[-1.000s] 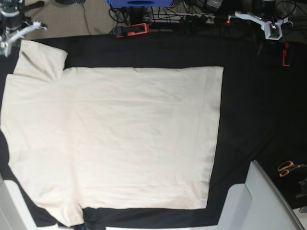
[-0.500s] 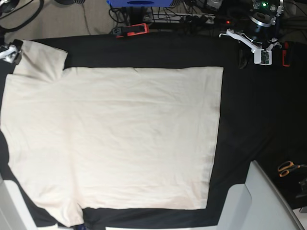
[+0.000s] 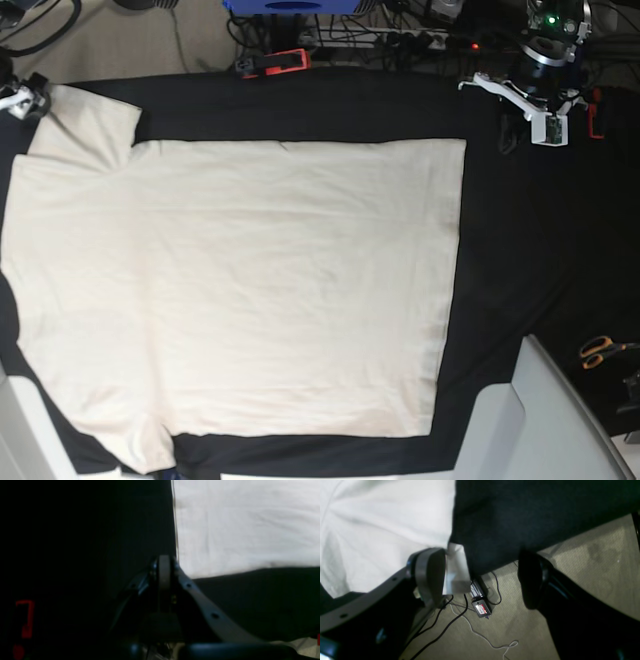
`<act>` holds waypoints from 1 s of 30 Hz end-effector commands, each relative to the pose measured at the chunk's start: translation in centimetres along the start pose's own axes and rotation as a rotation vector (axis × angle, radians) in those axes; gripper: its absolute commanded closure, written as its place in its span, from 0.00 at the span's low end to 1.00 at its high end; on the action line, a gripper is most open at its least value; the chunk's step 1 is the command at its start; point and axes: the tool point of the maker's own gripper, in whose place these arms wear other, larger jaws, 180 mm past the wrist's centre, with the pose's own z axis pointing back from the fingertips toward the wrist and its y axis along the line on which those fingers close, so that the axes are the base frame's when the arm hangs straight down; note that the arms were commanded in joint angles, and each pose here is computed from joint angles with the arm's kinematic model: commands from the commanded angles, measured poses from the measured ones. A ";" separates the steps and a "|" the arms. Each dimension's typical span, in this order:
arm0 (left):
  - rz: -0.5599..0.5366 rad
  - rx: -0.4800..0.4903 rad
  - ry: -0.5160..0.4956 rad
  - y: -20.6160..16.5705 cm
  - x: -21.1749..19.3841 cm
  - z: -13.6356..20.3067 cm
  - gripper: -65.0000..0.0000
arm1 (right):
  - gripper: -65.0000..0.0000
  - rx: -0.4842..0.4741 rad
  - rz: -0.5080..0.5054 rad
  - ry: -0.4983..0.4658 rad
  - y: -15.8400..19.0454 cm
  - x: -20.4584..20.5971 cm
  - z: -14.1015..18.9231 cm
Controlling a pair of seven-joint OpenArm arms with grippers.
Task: Fold the T-shirt properly
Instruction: 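Move both grippers to the shirt's shoulder corners and grasp them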
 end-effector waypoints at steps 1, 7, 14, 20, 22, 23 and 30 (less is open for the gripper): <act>-0.004 0.002 -0.024 0.3 0.6 0.1 1.00 | 0.33 0.004 0.008 -0.039 -0.1 1.4 0.3; 0.006 0.009 -0.001 0.6 -0.3 -0.4 1.00 | 0.33 0.041 0.038 0.000 1.5 0.7 -0.7; 0.006 0.009 -0.001 0.6 -0.3 -0.4 1.00 | 0.33 0.069 0.033 0.021 3.2 -1.0 -1.2; 0.000 0.011 -0.002 0.7 -0.2 -0.4 1.00 | 0.33 0.039 0.066 0.024 3.0 -1.5 0.2; 0.000 0.011 -0.002 0.7 -0.2 -0.4 1.00 | 0.34 0.029 0.080 0.024 3.0 -1.4 0.6; 0.000 0.011 -0.002 0.7 -0.2 -0.4 1.00 | 0.34 0.031 0.078 0.025 3.2 -1.4 0.6; 0.005 0.009 -0.013 0.6 0.1 -0.4 1.00 | 0.61 0.038 0.075 0.027 3.5 -1.5 0.4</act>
